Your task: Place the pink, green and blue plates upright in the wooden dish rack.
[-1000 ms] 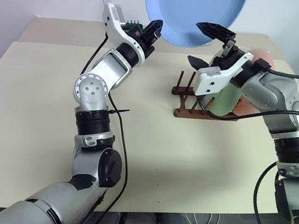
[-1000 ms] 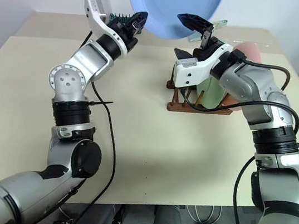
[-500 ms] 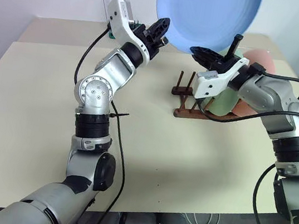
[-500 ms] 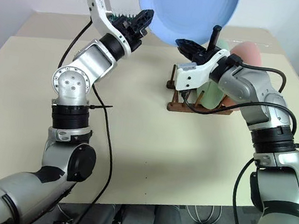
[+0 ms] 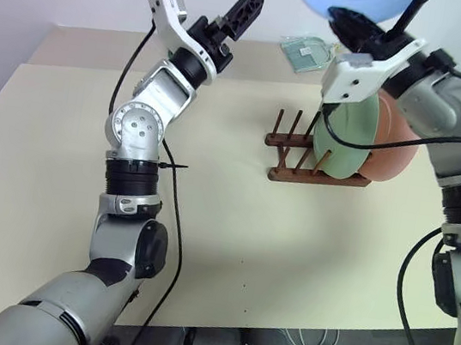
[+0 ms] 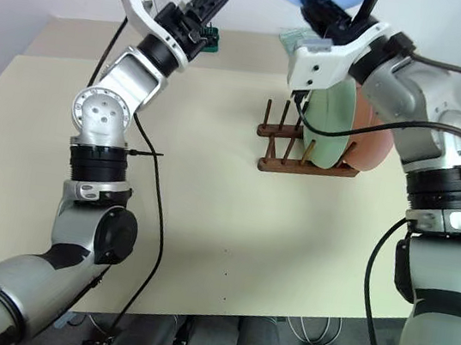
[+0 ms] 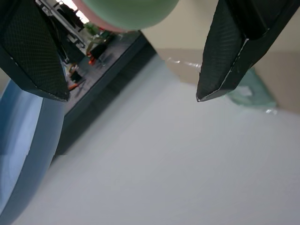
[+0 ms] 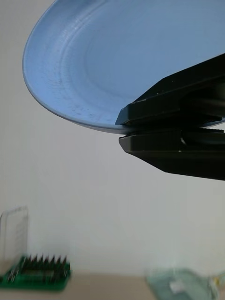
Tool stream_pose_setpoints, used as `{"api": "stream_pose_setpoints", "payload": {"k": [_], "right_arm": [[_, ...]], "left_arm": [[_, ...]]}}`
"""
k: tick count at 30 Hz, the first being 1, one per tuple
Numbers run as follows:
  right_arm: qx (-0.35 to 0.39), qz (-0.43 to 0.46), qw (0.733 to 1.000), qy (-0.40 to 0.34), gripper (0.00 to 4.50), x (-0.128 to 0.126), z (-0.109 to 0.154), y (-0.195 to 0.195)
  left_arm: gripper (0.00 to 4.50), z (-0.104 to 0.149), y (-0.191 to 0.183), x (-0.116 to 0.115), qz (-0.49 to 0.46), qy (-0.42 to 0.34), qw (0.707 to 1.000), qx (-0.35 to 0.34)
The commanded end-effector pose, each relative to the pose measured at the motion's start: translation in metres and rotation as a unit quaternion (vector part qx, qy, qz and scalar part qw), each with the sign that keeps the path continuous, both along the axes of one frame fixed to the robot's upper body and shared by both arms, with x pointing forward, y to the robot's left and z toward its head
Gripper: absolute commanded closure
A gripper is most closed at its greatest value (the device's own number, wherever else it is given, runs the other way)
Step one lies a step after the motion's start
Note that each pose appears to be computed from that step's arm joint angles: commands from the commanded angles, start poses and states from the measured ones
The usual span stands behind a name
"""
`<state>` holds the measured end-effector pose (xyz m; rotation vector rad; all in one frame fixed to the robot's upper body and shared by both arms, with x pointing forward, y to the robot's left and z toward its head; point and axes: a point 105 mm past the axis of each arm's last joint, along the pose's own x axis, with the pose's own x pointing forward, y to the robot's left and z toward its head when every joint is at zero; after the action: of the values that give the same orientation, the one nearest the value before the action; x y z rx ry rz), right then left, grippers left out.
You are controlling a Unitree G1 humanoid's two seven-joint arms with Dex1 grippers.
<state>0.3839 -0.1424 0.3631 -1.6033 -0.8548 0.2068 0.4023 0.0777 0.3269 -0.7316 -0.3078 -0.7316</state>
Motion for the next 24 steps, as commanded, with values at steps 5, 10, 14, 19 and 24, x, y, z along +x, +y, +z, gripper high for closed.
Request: {"api": "stream_pose_setpoints", "payload": {"k": [5, 10, 14, 19, 24], "right_arm": [[0.373, 0.249, 0.892, 0.051, 4.5, -0.053, 0.1, -0.045], [0.512, 0.406, 0.737, 0.175, 4.5, -0.069, 0.113, -0.063], [0.457, 0.409, 0.674, 0.411, 4.5, -0.07, 0.052, -0.009], [0.492, 0.484, 0.558, 0.46, 4.5, -0.09, 0.052, 0.004], [0.525, 0.534, 0.451, 0.485, 4.5, -0.099, 0.063, -0.003]], "left_arm": [[0.08, 0.004, 0.008, 0.001, 0.083, -0.171, 0.94, 0.283], [0.08, -0.015, 0.011, -0.006, 0.038, -0.222, 0.905, 0.36], [0.08, -0.033, 0.014, -0.025, -0.113, -0.187, 0.936, 0.277], [0.08, -0.04, 0.01, -0.035, -0.135, -0.21, 0.918, 0.307], [0.08, -0.047, 0.025, -0.048, -0.164, -0.223, 0.9, 0.337]]}}
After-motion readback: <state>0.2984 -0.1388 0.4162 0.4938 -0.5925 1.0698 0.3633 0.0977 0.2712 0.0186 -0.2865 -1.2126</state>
